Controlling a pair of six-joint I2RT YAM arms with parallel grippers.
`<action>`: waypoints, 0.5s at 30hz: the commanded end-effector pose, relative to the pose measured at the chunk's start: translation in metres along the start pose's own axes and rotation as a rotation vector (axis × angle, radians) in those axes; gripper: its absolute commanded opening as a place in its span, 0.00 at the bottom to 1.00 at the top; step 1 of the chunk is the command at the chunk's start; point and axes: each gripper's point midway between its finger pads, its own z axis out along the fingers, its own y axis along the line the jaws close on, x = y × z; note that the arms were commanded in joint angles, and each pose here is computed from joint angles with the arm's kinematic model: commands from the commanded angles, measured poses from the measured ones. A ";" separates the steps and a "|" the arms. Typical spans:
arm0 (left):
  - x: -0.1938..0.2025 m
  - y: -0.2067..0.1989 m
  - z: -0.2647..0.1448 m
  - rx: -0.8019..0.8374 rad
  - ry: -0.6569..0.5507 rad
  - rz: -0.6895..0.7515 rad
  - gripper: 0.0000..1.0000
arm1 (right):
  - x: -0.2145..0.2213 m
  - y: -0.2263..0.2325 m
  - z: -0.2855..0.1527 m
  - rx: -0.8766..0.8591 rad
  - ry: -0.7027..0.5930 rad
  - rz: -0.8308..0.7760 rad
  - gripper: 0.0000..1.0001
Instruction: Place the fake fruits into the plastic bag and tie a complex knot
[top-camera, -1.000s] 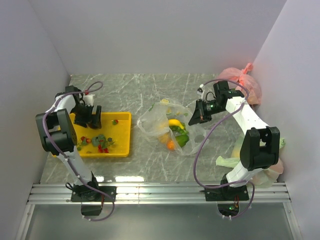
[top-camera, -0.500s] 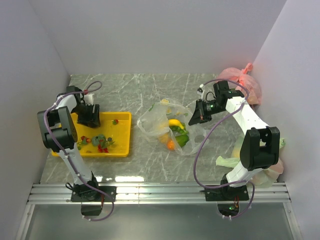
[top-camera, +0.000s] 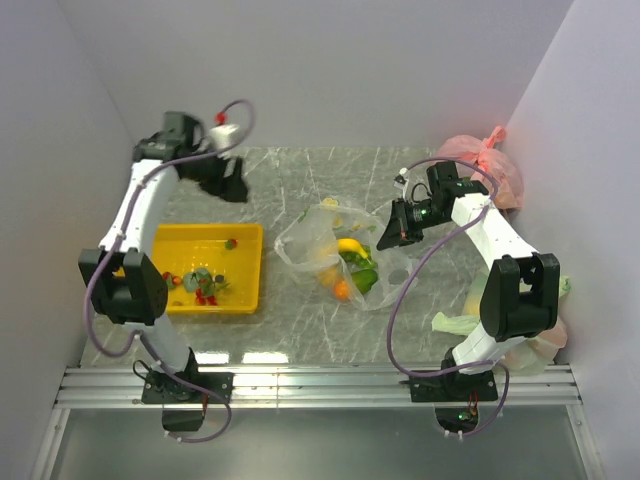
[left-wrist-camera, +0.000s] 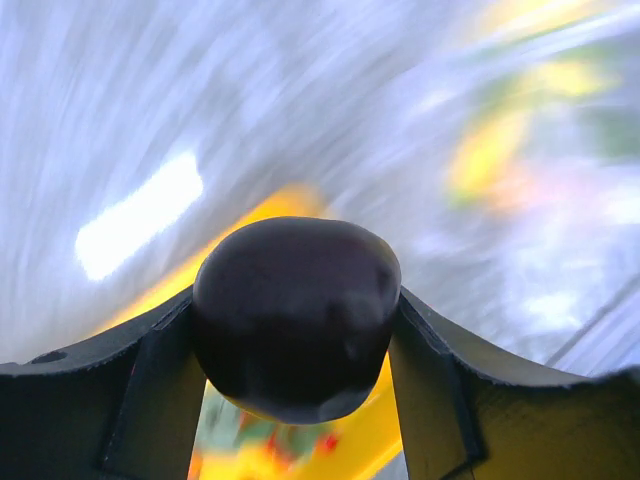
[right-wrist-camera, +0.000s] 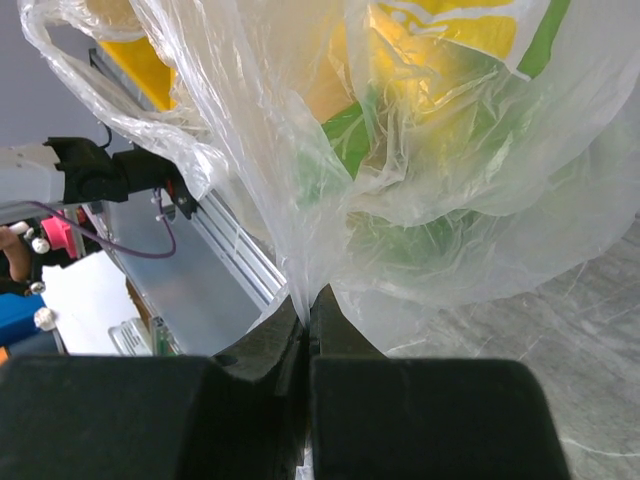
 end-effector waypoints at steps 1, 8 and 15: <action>-0.051 -0.124 -0.019 0.219 -0.120 0.207 0.54 | -0.006 0.007 -0.006 -0.017 -0.044 -0.037 0.00; -0.051 -0.242 0.029 0.366 -0.093 0.465 0.56 | -0.009 0.013 -0.008 -0.037 -0.049 -0.047 0.00; -0.046 -0.284 0.105 0.338 -0.069 0.532 0.64 | -0.007 0.019 -0.009 -0.065 -0.045 -0.048 0.00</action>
